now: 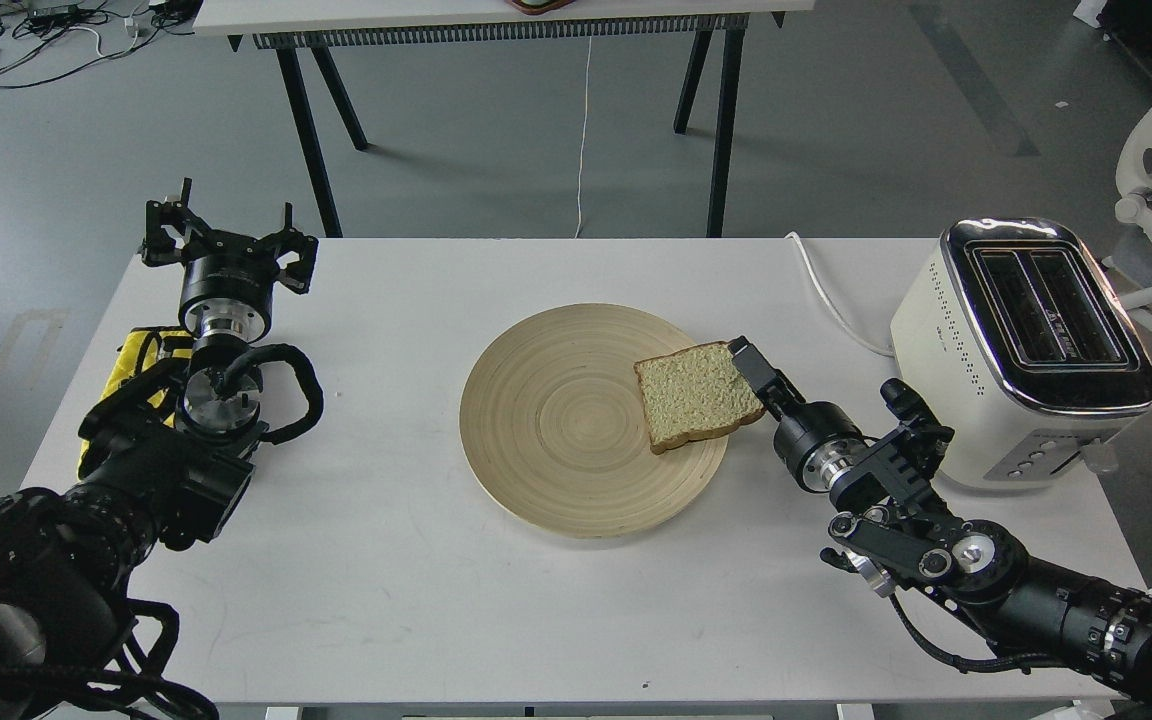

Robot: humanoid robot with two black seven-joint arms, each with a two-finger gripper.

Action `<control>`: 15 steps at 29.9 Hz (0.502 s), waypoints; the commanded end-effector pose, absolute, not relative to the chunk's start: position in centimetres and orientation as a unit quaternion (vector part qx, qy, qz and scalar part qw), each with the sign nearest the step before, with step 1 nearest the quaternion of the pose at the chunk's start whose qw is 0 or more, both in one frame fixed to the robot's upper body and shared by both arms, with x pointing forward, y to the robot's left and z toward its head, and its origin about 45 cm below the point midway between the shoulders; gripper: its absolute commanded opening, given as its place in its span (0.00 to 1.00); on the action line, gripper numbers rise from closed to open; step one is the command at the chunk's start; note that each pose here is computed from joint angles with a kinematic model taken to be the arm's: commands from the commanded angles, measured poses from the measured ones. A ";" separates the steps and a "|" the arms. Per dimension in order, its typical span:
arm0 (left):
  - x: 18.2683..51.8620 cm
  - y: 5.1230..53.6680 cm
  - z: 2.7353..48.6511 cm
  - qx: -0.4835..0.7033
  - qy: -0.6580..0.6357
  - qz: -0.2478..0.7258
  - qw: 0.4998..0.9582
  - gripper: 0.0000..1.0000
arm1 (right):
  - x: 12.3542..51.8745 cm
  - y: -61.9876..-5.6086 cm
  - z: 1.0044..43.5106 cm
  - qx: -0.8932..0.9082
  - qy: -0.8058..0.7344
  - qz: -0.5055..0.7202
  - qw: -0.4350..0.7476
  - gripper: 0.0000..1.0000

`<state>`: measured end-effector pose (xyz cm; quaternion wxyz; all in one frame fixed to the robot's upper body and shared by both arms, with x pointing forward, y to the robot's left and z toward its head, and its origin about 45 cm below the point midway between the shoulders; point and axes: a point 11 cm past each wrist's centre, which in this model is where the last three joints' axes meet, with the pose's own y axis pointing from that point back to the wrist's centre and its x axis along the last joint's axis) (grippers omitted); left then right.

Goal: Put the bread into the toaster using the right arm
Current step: 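Close the right gripper on the edge of the bread slice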

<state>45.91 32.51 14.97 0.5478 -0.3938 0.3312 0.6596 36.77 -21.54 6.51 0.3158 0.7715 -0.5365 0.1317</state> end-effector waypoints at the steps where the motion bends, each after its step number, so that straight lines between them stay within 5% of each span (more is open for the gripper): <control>1: 45.9 32.5 15.0 -0.394 0.331 0.659 0.548 1.00 | 36.7 -21.5 6.4 0.772 -0.535 0.132 0.317 0.72; 15: 45.9 32.5 15.0 -0.393 0.331 0.660 0.548 1.00 | 36.6 -21.3 6.4 0.772 -0.535 0.133 0.315 0.53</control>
